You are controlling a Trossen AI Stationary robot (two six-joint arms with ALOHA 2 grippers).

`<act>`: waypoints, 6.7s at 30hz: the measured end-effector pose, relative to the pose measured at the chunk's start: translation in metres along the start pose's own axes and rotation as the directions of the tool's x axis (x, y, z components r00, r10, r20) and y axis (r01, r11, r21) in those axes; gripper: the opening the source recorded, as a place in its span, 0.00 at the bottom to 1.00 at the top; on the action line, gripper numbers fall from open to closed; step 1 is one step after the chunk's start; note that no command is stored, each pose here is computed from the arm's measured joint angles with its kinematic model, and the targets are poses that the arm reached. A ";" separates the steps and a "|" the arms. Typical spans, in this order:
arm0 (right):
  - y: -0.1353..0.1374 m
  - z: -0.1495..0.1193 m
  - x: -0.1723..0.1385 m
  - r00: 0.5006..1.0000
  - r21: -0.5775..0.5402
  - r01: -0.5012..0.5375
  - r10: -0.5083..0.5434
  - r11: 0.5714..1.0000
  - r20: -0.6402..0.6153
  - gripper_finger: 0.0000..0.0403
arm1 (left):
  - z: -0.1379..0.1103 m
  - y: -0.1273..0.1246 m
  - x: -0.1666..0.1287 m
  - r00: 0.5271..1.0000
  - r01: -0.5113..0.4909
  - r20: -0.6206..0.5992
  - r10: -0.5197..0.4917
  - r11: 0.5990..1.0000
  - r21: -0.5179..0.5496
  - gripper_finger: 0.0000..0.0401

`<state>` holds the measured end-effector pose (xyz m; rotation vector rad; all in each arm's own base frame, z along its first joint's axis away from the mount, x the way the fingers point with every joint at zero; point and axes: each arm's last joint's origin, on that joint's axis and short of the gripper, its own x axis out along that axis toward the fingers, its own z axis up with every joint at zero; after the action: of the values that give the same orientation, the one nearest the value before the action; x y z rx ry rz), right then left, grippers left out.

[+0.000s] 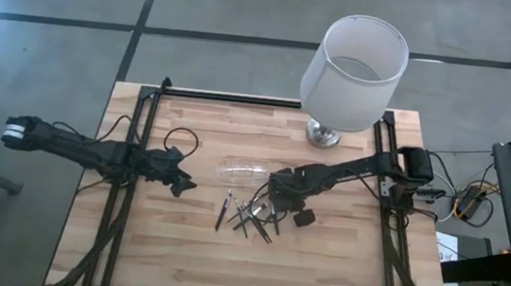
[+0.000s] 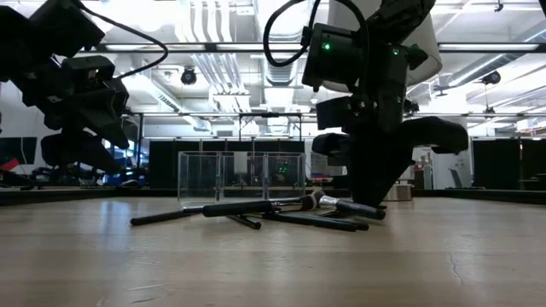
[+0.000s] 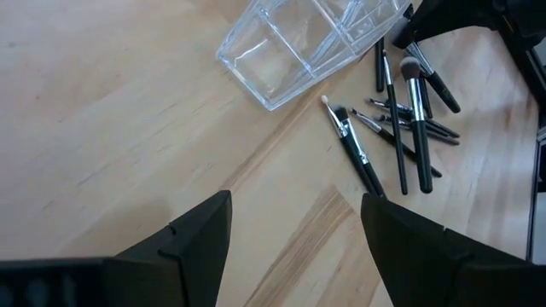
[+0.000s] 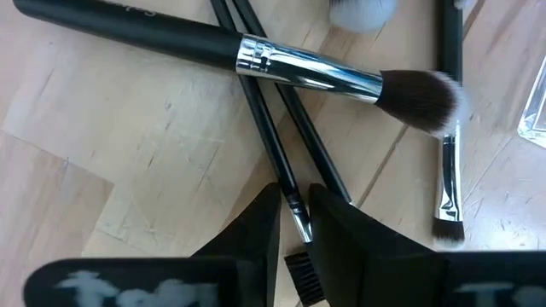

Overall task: Put items in baskets/containers
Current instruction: Put the brow brush into the transparent organizer

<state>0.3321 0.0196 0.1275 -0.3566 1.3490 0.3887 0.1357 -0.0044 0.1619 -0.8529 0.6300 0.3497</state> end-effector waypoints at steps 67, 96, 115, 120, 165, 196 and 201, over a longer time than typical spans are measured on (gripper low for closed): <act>0.049 0.081 -0.133 0.829 -0.348 0.534 -0.559 0.771 0.033 0.03 | 0.036 -0.061 -0.001 0.745 0.667 0.173 -0.644 0.714 -0.214 0.63; 0.060 0.105 -0.155 0.680 -0.452 0.702 -0.707 0.551 0.194 0.03 | 0.127 -0.124 0.072 0.724 0.670 -0.149 -0.674 0.738 -0.082 0.63; 0.060 0.106 -0.156 0.661 -0.382 0.731 -0.726 0.565 0.190 0.03 | 0.132 -0.120 0.071 0.730 0.667 -0.157 -0.665 0.744 -0.048 0.47; 0.060 0.106 -0.156 0.661 -0.396 0.729 -0.726 0.558 0.193 0.03 | 0.133 -0.120 0.072 0.731 0.667 -0.157 -0.664 0.744 -0.040 0.36; 0.064 0.109 -0.166 0.600 -0.113 0.798 -0.767 0.592 0.227 0.12 | 0.132 -0.109 0.079 0.860 0.511 -0.036 -0.510 0.855 0.093 0.01; -0.006 0.080 -0.208 0.362 0.767 -0.373 -0.680 0.521 0.638 0.28 | 0.099 -0.115 -0.033 0.769 0.251 0.470 -0.434 0.881 0.401 0.03; -0.029 0.083 -0.199 0.364 0.750 -0.408 -0.661 0.521 0.657 0.27 | 0.096 -0.111 -0.036 0.753 0.251 0.487 -0.442 0.877 0.409 0.02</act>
<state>0.3826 0.0199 0.3395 0.5944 0.1386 -0.3196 0.2016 0.0010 0.2977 -0.4917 -0.0519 0.1328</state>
